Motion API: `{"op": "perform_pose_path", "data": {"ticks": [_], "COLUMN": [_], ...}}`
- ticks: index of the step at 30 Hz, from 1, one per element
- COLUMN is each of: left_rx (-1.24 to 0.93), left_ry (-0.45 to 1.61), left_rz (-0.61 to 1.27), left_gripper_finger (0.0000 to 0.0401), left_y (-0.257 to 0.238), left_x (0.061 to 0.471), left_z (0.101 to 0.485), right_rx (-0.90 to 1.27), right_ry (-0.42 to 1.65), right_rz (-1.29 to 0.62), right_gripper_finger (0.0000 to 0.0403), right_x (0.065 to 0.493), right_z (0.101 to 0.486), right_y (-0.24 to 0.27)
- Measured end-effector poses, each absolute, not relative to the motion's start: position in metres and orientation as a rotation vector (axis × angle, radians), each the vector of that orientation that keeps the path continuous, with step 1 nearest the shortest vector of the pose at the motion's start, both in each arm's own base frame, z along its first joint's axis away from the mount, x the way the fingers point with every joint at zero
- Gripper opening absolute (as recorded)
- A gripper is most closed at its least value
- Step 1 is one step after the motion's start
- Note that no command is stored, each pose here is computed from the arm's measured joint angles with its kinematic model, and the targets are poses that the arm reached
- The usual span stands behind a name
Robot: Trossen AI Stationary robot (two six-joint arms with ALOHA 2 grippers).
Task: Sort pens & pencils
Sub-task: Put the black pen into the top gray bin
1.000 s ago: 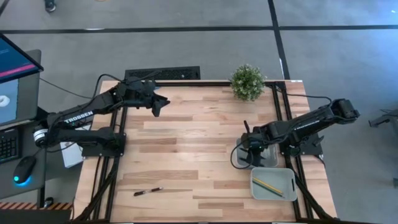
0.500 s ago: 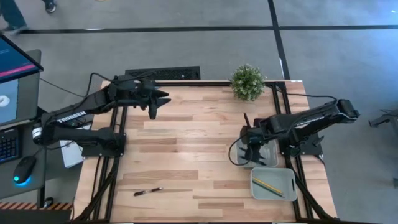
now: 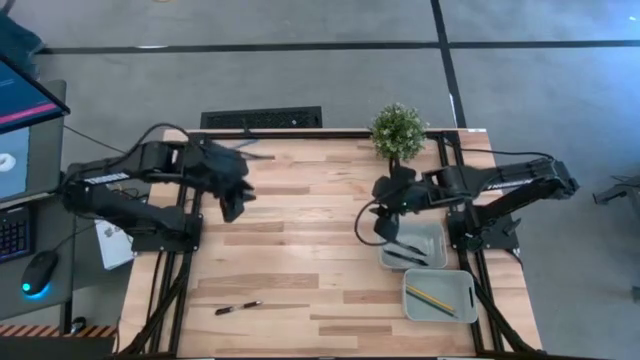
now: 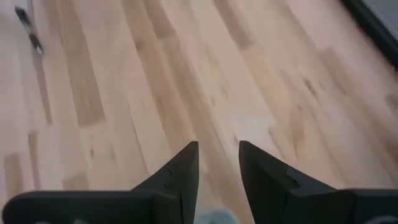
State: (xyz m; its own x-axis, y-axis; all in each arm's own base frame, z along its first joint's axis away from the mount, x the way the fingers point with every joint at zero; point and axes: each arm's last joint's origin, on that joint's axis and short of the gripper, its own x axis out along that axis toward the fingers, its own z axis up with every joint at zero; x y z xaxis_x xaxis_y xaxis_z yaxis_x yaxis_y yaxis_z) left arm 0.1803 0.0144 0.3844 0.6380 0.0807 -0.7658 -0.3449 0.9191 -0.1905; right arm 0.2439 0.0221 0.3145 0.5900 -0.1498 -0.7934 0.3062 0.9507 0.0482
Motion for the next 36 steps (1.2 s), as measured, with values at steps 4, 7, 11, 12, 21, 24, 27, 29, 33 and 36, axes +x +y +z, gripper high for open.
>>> {"op": "perform_pose_path", "data": {"ticks": [4, 7, 11, 12, 21, 24, 27, 29, 33, 36], "left_rx": [-0.41, -0.418, -0.404, -0.411, -0.293, -0.226, -0.192, -0.199, -0.217, -0.258], "left_ry": [1.027, 1.115, 1.184, 1.207, 1.462, 1.466, 1.445, 1.428, 1.428, 1.44], "left_rz": [0.288, 0.294, 0.278, 0.269, 0.188, 0.204, 0.204, 0.232, 0.239, 0.207], "left_gripper_finger": [0.013, 0.013, 0.0144, 0.0152, 0.022, 0.0221, 0.0222, 0.0222, 0.0222, 0.0222], "left_y": [0.002, -0.007, -0.021, -0.024, -0.069, -0.088, -0.108, -0.119, -0.141, -0.156], "left_x": [0.179, 0.184, 0.198, 0.202, 0.217, 0.217, 0.211, 0.205, 0.191, 0.182], "left_z": [0.371, 0.362, 0.352, 0.349, 0.319, 0.309, 0.299, 0.291, 0.278, 0.264], "right_rx": [0.169, 0.183, 0.181, 0.178, 0.182, 0.182, 0.181, 0.181, 0.185, 0.197], "right_ry": [0.864, 0.831, 0.789, 0.787, 0.763, 0.759, 0.759, 0.756, 0.741, 0.717], "right_rz": [-0.269, -0.283, -0.285, -0.285, -0.285, -0.284, -0.282, -0.282, -0.28, -0.28], "right_gripper_finger": [0.0136, 0.0137, 0.0135, 0.0135, 0.0133, 0.0134, 0.0136, 0.0137, 0.0135, 0.0134], "right_x": [0.249, 0.252, 0.255, 0.256, 0.258, 0.258, 0.258, 0.259, 0.26, 0.261], "right_z": [0.316, 0.318, 0.317, 0.317, 0.314, 0.314, 0.314, 0.314, 0.315, 0.317], "right_y": [0.015, 0.01, 0.006, 0.006, 0.005, 0.005, 0.005, 0.005, 0.005, 0.006]}}
